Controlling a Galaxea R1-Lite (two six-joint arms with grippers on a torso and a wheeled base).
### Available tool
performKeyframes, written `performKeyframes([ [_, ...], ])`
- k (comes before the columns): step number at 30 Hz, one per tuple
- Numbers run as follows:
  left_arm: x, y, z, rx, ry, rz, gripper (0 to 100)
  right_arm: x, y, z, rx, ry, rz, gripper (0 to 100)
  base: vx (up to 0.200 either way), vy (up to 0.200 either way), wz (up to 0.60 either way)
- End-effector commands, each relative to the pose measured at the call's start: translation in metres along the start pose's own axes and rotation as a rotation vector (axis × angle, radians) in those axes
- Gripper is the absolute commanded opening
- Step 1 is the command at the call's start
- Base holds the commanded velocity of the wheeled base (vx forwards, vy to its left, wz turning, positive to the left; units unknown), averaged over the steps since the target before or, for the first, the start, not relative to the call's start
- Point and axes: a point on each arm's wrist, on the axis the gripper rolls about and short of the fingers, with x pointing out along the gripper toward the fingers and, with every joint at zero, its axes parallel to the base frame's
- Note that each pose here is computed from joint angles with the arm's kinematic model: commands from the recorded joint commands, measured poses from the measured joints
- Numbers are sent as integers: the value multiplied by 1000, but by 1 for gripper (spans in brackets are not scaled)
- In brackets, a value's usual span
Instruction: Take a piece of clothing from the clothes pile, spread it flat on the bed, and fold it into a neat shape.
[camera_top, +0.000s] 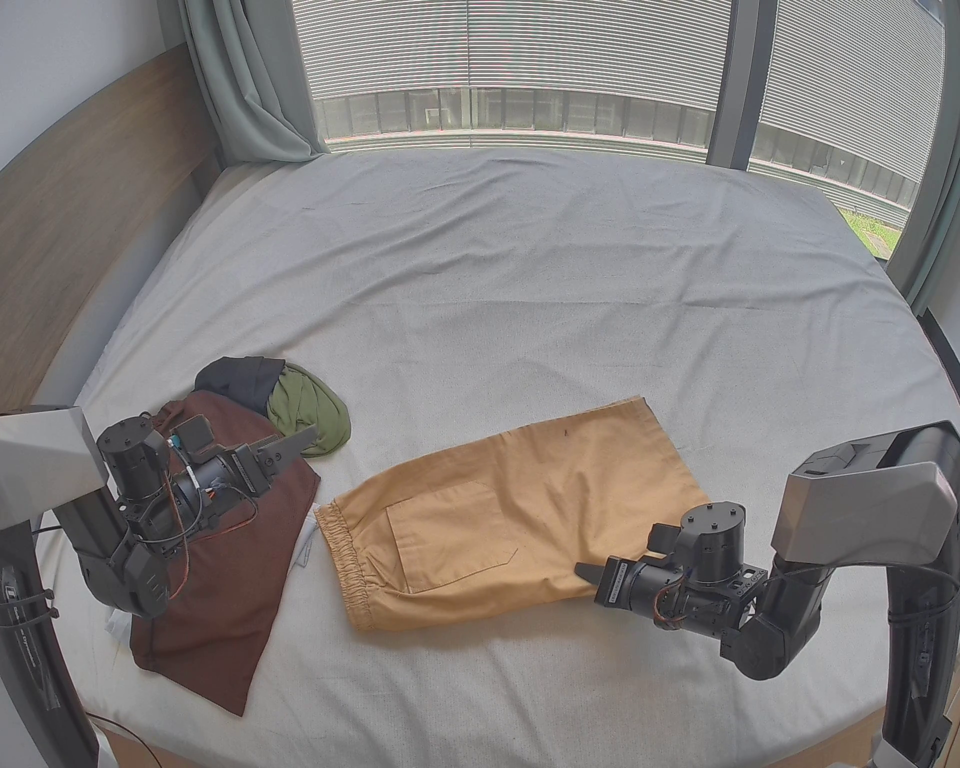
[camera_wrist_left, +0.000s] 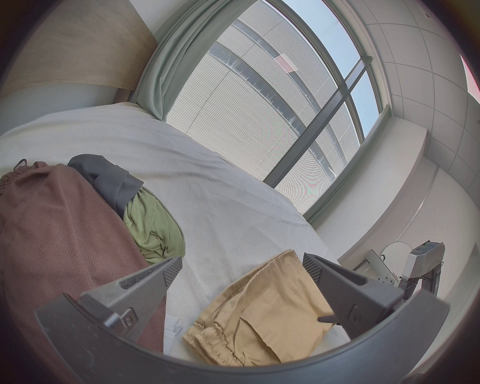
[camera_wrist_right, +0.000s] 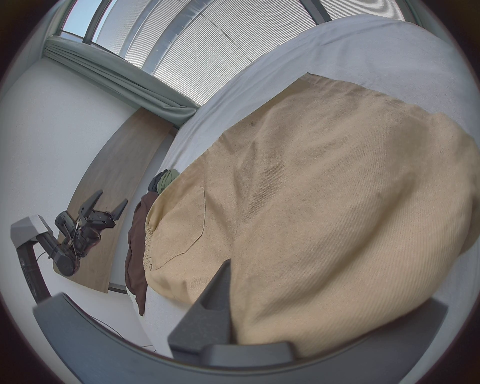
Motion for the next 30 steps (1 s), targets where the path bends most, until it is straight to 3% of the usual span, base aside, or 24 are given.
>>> performKeyframes([
  [1,2,-1,3,11,-12,-7,100,-8,-3,-8,0,33,-20,0,0,0,0],
  [19,-3,-5,-8,49,43,-36,100,-6,-17,-28,-9,23,-7,0,0,0,0],
  [20,-5,-5,-9,46,54,-44,100,-6,-16,-29,-10,27,-7,100,0,0,0],
  [30,-6,-2,-11,79,68,-59,100,-22,-9,-43,-22,88,2,100,0,0,0],
])
